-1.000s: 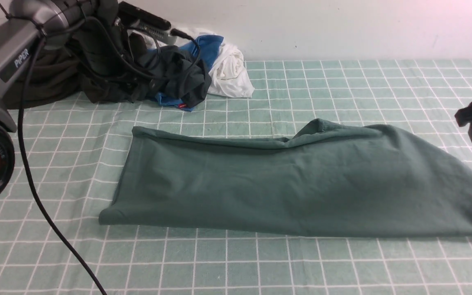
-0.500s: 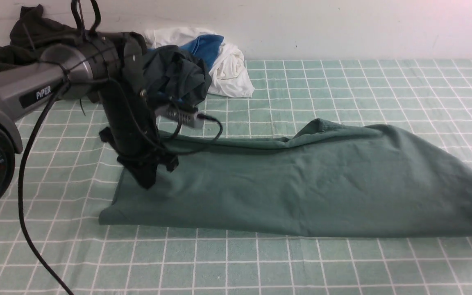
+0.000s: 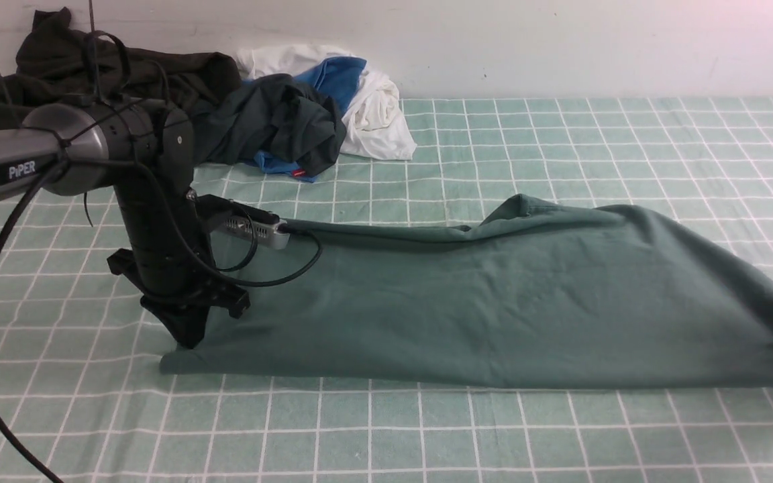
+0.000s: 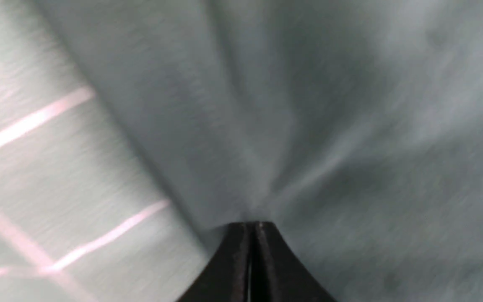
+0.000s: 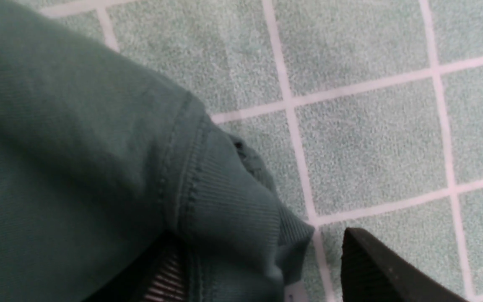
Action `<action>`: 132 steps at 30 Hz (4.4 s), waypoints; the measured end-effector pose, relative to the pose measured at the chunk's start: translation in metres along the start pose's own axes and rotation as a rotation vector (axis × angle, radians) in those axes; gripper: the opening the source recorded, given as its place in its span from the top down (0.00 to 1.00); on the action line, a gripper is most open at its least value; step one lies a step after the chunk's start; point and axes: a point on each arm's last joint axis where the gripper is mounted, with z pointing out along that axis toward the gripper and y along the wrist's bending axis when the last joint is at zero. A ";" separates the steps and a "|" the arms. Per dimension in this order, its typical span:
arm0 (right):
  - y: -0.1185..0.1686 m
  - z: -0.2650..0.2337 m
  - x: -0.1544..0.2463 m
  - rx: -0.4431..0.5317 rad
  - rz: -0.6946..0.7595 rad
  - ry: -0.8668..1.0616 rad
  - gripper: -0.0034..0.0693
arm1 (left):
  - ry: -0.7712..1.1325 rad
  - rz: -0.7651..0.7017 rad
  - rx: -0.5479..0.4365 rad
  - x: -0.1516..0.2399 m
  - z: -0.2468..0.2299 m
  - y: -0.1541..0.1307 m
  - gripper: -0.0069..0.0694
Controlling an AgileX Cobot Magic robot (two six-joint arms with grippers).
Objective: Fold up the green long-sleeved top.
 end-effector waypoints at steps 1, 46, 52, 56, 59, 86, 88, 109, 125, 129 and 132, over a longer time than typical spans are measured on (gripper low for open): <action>0.001 0.000 0.000 -0.006 -0.003 -0.001 0.35 | -0.018 0.000 -0.010 0.002 -0.008 0.001 0.91; 0.463 -0.165 0.051 -0.674 -0.890 -0.449 0.67 | -0.800 0.017 -0.168 0.246 -0.260 -0.070 0.91; 0.444 -0.184 0.035 -0.526 -0.982 -0.398 0.34 | -0.781 -0.025 -0.230 0.244 -0.211 -0.063 0.91; 0.426 -0.168 0.021 -0.388 -0.980 -0.324 0.33 | -0.773 -0.037 -0.220 0.245 -0.191 -0.063 0.91; 0.421 -0.127 0.011 -0.308 -0.969 -0.236 0.36 | -0.760 -0.043 -0.197 0.248 -0.172 -0.065 0.91; 0.472 -0.084 0.085 -0.434 -1.130 -0.079 0.46 | -0.737 -0.048 -0.171 0.254 -0.152 -0.067 0.91; 0.476 -0.091 0.093 -0.409 -1.171 -0.098 0.46 | -0.742 -0.048 -0.172 0.256 -0.153 -0.068 0.91; 0.282 -0.281 0.059 -0.556 -0.922 -0.400 0.62 | -1.045 -0.102 -0.225 0.365 -0.106 -0.095 0.91; 0.105 -0.315 0.191 -0.671 -0.709 -0.996 0.93 | -1.098 -0.101 -0.235 0.365 -0.091 -0.095 0.91; 0.097 -0.309 0.200 -0.674 -0.700 -1.008 0.97 | -1.096 -0.101 -0.235 0.365 -0.090 -0.095 0.91; 0.096 -0.305 0.203 -0.671 -0.703 -0.994 0.97 | -1.096 -0.101 -0.235 0.365 -0.090 -0.095 0.91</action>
